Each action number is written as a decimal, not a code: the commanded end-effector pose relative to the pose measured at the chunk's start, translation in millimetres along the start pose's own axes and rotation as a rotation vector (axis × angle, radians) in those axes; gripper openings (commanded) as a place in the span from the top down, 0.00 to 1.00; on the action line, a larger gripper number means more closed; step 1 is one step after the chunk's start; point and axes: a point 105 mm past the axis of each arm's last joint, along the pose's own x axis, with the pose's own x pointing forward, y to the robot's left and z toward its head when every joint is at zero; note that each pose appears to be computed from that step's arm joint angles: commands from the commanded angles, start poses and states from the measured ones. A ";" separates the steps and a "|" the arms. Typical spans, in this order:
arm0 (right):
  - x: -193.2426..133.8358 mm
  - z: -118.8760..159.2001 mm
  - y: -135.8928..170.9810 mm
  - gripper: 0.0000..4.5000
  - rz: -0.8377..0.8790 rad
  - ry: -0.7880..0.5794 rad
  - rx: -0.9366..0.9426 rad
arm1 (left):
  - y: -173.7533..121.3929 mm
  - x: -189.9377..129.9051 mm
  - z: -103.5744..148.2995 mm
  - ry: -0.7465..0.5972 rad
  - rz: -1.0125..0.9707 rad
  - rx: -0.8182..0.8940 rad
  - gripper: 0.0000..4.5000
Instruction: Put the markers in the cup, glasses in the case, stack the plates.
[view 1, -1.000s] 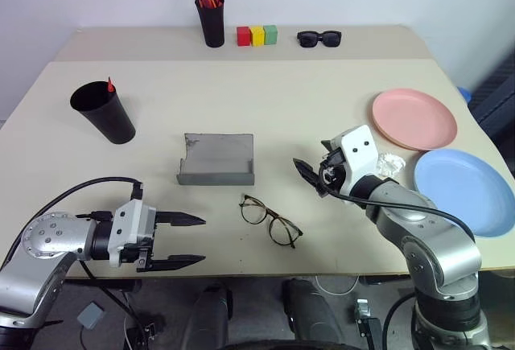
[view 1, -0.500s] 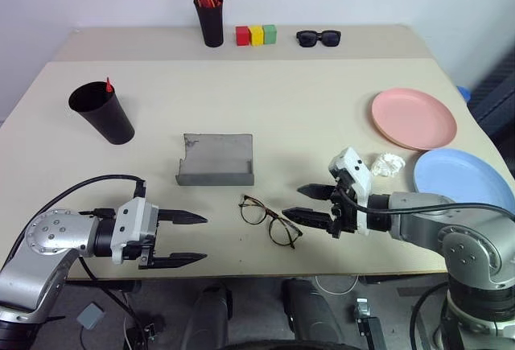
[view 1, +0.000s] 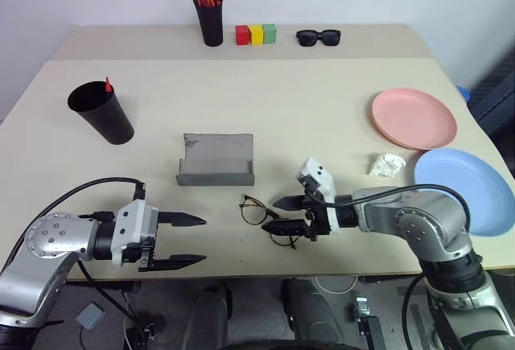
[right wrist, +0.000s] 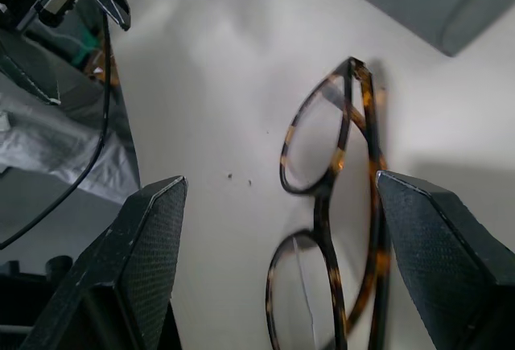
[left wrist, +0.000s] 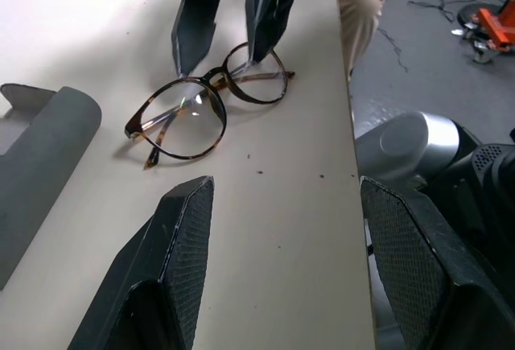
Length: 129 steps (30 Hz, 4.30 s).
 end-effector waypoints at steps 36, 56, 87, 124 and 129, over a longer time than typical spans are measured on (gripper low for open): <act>1.1 3.1 6.9 1.00 0.059 0.056 -0.073 | -5.6 1.0 7.8 -0.006 0.038 0.020 0.34; -46.2 102.7 -22.9 1.00 -0.027 -0.327 -0.378 | 22.5 -0.9 13.6 -0.140 0.285 -0.148 0.34; 48.4 131.7 -23.2 1.00 0.158 -0.564 -0.448 | 6.5 -30.3 19.5 -0.212 0.587 -0.312 0.34; 43.4 116.9 -42.6 0.01 0.073 -0.543 -0.468 | 31.4 -39.0 29.3 -0.264 0.692 -0.265 0.34; 7.8 121.7 -46.4 0.00 -0.021 -0.615 -0.448 | 68.7 -55.6 38.3 -0.301 0.807 -0.250 0.46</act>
